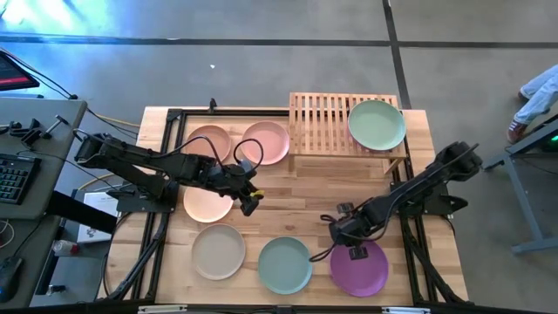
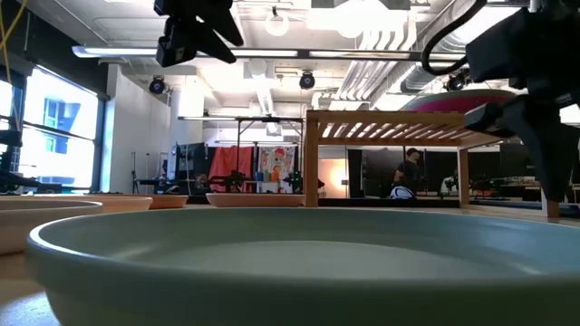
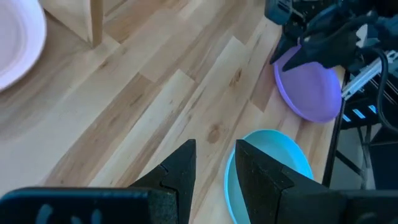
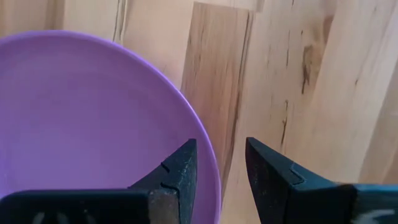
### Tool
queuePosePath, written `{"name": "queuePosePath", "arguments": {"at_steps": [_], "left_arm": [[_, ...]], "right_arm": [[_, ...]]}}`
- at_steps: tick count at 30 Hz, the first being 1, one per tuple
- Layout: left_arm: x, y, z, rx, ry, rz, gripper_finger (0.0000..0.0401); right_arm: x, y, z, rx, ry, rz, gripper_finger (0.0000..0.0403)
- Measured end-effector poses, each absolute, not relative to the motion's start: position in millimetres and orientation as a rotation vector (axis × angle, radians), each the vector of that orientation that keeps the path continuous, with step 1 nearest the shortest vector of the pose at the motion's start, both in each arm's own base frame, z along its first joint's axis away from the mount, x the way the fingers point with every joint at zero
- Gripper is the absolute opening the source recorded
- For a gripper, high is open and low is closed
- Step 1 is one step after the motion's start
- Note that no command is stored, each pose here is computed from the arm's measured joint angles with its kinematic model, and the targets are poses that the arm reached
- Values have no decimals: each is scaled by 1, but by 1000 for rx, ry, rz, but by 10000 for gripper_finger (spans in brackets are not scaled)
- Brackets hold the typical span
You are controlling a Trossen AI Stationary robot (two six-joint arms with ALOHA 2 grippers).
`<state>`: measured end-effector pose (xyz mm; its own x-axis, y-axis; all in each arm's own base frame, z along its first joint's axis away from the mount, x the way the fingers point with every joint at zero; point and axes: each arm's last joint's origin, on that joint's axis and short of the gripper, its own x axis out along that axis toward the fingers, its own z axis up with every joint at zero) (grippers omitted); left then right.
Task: Place and stack plates onto a shelf
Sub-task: Stack the purple plate on top of the green plate on the shelf
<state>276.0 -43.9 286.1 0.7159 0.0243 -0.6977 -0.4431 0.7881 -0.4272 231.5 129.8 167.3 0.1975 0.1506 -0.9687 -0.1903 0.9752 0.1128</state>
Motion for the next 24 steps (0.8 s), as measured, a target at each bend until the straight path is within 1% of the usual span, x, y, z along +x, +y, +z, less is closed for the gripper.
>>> {"name": "queuePosePath", "arguments": {"at_steps": [16, 19, 24], "left_arm": [[276, -44, 286, -618, 735, 280, 102], [276, -44, 286, -615, 731, 286, 102], [276, -43, 286, -610, 727, 295, 102]], "right_arm": [[236, 133, 143, -70, 1448, 236, 111], [235, 133, 143, -64, 1454, 244, 89], [235, 133, 146, -50, 1452, 265, 16]]}}
